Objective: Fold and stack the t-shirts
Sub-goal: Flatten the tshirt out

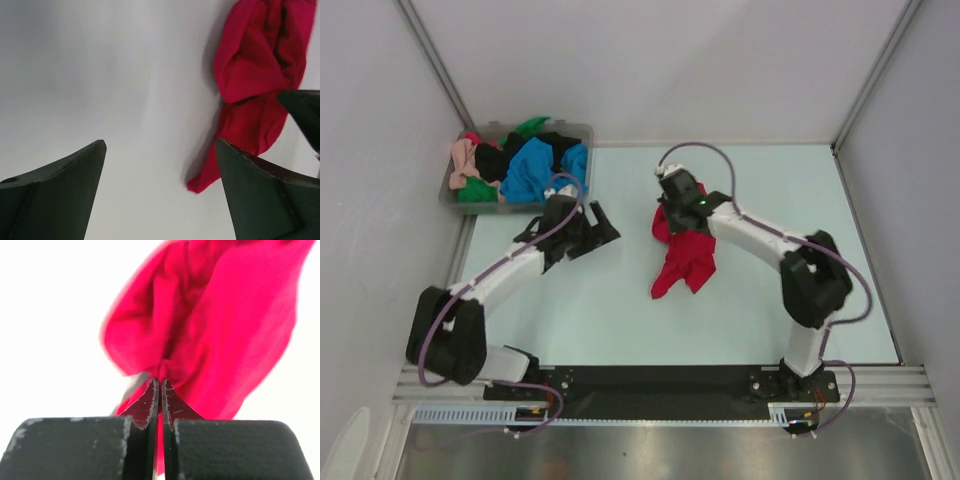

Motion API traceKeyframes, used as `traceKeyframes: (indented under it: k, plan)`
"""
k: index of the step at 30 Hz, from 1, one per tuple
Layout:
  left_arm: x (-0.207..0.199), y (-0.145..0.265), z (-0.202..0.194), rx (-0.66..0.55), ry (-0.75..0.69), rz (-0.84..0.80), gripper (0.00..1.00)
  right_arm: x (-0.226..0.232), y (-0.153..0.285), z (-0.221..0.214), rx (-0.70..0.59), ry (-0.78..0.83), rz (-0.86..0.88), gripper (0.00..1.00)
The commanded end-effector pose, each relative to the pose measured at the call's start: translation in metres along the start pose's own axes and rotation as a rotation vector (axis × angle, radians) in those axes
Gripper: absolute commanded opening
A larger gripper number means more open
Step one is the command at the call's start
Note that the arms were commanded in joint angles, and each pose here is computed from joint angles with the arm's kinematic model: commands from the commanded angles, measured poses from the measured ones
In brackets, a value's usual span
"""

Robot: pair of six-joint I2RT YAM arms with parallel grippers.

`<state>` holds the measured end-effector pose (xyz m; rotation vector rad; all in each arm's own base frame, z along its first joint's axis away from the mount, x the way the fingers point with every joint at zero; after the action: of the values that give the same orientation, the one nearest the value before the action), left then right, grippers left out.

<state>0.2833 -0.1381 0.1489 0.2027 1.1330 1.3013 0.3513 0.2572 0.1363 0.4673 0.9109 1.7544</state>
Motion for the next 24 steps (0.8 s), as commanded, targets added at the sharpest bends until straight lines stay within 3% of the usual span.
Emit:
traceKeyframes:
  k: [1,5,9,13,18,24]
  plan:
    - [-0.060,-0.018,0.022,-0.079,-0.044,-0.155,0.95,-0.016,0.070,0.047,-0.217,-0.115,0.199,0.00]
    - [-0.108,-0.040,0.016,-0.038,-0.063,-0.313,0.89,-0.034,0.073,0.021,-0.205,-0.212,0.255,0.00]
    - [-0.135,-0.042,0.011,-0.018,-0.060,-0.483,0.89,-0.053,0.067,0.004,-0.171,-0.290,0.238,0.00]
    - [-0.150,-0.047,0.009,-0.006,-0.011,-0.539,0.89,-0.063,0.060,-0.005,-0.176,-0.331,0.253,0.00]
    - [-0.162,-0.060,-0.013,0.064,0.059,-0.498,0.88,-0.060,0.052,-0.004,-0.178,-0.361,0.277,0.00]
    - [-0.143,-0.071,-0.038,0.121,0.214,-0.340,0.86,-0.057,0.047,0.003,-0.212,-0.408,0.293,0.00]
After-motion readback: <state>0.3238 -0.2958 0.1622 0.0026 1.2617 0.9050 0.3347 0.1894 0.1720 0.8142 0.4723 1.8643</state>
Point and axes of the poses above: each gripper's point midway between its finger pads, its own y axis back along the fingers, its own x axis along the line the jaws close on, z = x × y, the point moved 6 cm from there along y, back along the fingers, and after that the axes turned 1 degree about y, right-handed, at the moved point
